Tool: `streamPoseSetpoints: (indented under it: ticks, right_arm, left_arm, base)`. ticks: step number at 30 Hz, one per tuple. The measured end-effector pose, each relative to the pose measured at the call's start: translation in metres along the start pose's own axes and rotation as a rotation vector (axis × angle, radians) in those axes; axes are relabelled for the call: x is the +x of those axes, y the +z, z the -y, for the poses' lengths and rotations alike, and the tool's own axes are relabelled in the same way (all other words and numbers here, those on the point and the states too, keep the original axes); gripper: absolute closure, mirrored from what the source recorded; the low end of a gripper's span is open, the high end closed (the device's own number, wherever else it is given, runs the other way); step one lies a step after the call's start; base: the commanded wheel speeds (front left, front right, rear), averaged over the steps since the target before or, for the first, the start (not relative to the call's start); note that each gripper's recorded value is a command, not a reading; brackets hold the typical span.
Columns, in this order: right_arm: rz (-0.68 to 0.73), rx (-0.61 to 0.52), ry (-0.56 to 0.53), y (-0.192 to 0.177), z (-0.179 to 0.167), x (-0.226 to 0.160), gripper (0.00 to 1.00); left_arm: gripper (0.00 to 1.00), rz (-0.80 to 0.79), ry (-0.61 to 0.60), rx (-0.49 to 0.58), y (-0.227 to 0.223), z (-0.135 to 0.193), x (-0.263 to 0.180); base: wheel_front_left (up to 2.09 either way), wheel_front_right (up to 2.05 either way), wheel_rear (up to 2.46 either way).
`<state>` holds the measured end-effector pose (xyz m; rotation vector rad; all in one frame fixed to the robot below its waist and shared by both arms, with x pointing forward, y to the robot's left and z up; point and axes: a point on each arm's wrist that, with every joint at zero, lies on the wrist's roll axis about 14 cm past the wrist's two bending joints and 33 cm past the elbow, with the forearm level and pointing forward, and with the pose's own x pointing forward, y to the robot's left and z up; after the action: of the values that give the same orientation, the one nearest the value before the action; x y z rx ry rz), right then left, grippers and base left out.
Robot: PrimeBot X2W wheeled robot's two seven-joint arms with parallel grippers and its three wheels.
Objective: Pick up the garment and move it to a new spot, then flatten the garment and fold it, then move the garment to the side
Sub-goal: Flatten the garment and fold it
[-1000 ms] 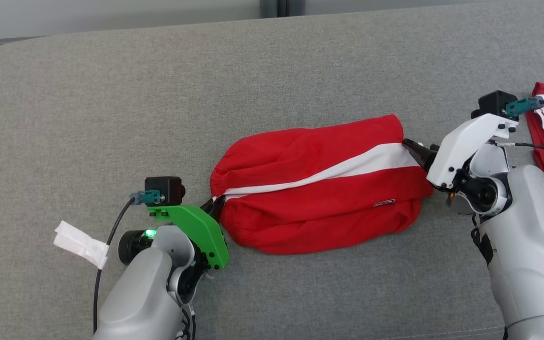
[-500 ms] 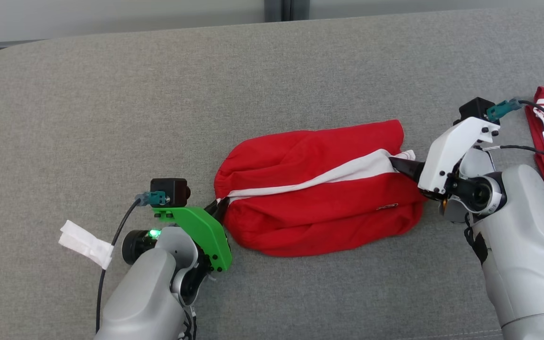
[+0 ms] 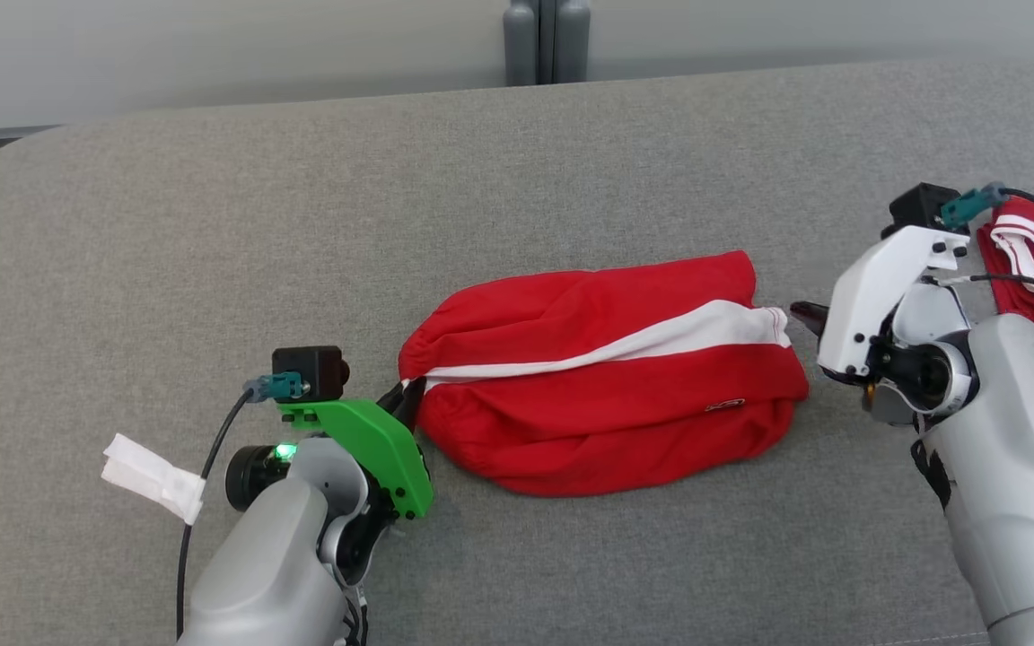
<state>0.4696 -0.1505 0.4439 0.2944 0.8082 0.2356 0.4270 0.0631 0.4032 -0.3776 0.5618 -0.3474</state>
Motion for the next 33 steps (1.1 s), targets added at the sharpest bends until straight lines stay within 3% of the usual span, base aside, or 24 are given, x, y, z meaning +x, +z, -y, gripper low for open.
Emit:
streamPoseSetpoints:
  ticks: [1,2,3,14,28,33]
  right_arm:
    - [-0.002,-0.004,-0.023,-0.001,0.007,-0.003,1.00]
    - [0.001,-0.004,-0.044,-0.003,0.015,-0.005,0.18]
    - [0.000,-0.001,-0.064,-0.004,0.021,-0.007,0.00]
    - [-0.037,0.060,-0.053,-0.015,0.020,0.019,0.00]
    - [-0.087,0.099,0.081,-0.025,-0.021,0.043,0.00]
    - [-0.063,0.061,0.119,-0.018,-0.034,0.041,0.00]
  left_arm:
    - [1.00,0.002,-0.001,0.004,0.001,0.001,-0.001]
    - [1.00,0.003,-0.002,0.004,0.001,0.002,-0.003]
    - [1.00,0.000,-0.002,0.005,0.000,0.002,-0.003]
    - [1.00,-0.046,0.007,0.002,-0.015,-0.009,0.007]
    - [1.00,-0.048,0.021,0.008,-0.015,-0.020,0.011]
    - [1.00,-0.043,0.016,0.007,-0.014,-0.018,0.011]
  base:
    - [0.00,0.00,0.00]
    - [0.00,0.00,0.00]
    - [0.00,0.00,0.00]
    - [0.00,0.00,0.00]
    - [0.00,0.00,0.00]
    - [0.00,0.00,0.00]
